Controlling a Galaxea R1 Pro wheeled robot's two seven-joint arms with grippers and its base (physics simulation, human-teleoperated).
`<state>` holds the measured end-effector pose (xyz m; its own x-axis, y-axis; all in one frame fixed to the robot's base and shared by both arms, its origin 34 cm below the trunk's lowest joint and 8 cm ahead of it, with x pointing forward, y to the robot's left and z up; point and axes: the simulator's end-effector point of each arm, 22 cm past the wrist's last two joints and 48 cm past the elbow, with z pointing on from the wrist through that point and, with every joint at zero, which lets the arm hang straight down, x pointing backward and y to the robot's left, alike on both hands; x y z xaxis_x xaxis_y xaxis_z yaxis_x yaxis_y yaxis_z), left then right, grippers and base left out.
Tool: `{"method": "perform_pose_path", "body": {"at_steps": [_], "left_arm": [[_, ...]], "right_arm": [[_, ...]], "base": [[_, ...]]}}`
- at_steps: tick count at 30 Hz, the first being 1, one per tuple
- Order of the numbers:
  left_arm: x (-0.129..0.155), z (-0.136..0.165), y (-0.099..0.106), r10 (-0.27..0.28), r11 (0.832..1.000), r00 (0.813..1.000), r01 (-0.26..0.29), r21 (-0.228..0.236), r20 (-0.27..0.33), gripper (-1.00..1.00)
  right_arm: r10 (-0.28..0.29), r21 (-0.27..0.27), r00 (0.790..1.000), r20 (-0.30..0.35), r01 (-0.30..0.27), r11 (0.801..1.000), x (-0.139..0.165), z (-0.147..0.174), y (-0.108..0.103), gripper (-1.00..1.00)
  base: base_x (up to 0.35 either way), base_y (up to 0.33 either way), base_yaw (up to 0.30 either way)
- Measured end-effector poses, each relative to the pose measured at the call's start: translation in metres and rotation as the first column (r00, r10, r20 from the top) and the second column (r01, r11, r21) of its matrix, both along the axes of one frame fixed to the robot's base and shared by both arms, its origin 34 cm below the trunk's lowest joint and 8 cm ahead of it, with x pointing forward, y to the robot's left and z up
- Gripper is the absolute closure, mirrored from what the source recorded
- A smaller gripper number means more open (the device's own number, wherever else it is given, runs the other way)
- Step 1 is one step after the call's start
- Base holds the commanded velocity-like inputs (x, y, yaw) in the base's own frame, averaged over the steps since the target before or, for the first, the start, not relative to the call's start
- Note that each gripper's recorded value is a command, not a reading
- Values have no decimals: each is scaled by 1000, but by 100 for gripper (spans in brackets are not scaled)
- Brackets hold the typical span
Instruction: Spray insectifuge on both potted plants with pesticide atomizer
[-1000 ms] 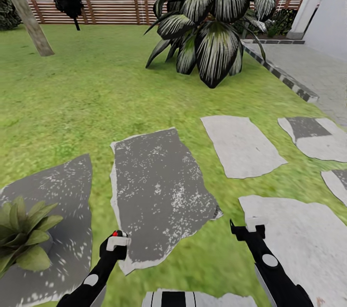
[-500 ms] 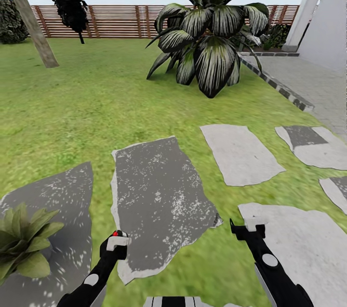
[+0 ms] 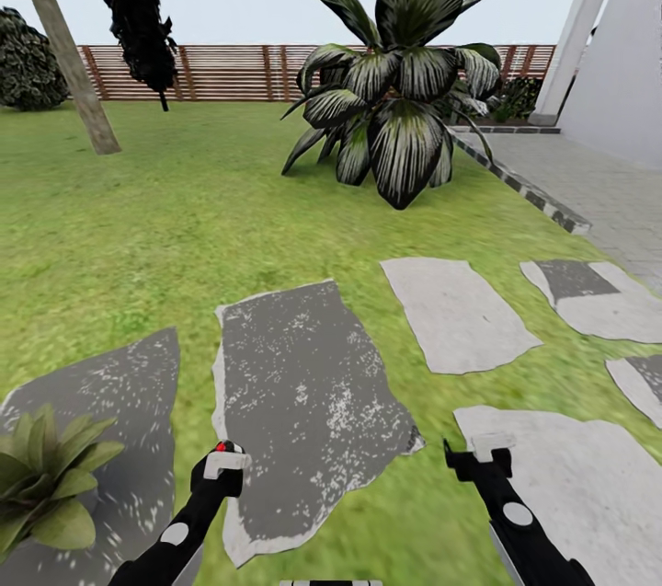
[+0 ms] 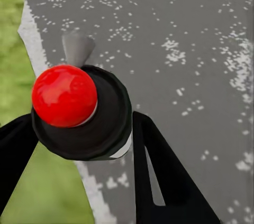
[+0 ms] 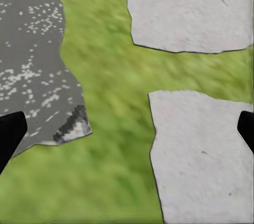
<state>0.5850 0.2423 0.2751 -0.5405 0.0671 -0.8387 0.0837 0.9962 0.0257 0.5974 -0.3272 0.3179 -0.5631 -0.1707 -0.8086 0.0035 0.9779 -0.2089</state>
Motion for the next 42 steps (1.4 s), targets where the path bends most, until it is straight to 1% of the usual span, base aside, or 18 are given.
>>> {"method": "perform_pose_path", "body": {"at_steps": [5, 10, 11, 15, 18, 20, 28, 34, 37, 42], "left_arm": [[4, 14, -6, -4, 1000, 1000, 4, -6, 5, 100], [7, 28, -10, -7, 1000, 1000, 7, -9, 8, 100], [7, 30, -10, -8, 1000, 1000, 8, -9, 7, 100], [0, 31, -16, -15, 1000, 1000, 14, -11, -20, 100], [-2, 35, -21, -20, 1000, 999, 19, -19, -30, 100], [-1, 39, -22, -20, 1000, 999, 20, -21, -30, 100], [1, 44, -27, -24, 999, 1000, 24, -27, -19, 100], [1, 46, -29, -27, 999, 1000, 27, -29, -16, 100], [1, 46, -31, -27, 999, 1000, 27, -32, -15, 100], [1, 46, -32, -27, 999, 999, 27, -34, -16, 100]], "right_arm": [[-2, -1, 999, 32, 2, 1000, 6, 18, -1, -100], [7, 4, 997, 73, -7, 1000, 2, 33, 2, -100], [7, 5, 997, 71, -7, 1000, 1, 34, 3, -100], [5, 12, 1000, 16, -5, 1000, -25, 16, 3, -100], [11, 13, 999, 30, -11, 1000, -28, 21, 4, -100], [12, 14, 999, 30, -12, 1000, -28, 25, 4, -100], [13, 15, 1000, 23, -14, 1000, -31, 23, 5, -100], [13, 16, 1000, 23, -13, 1000, -31, 24, 6, -100], [12, 18, 1000, 5, -12, 1000, -36, 17, 6, -100], [12, 19, 1000, -14, -12, 1000, -42, 11, 7, -100]], "base": [[0, 0, 0], [0, 0, 0], [0, 0, 0], [0, 0, 0], [0, 0, 0], [0, 0, 0], [-7, -1, 0], [-233, -75, 0], [-307, -89, 46], [-327, -30, 207]]}}
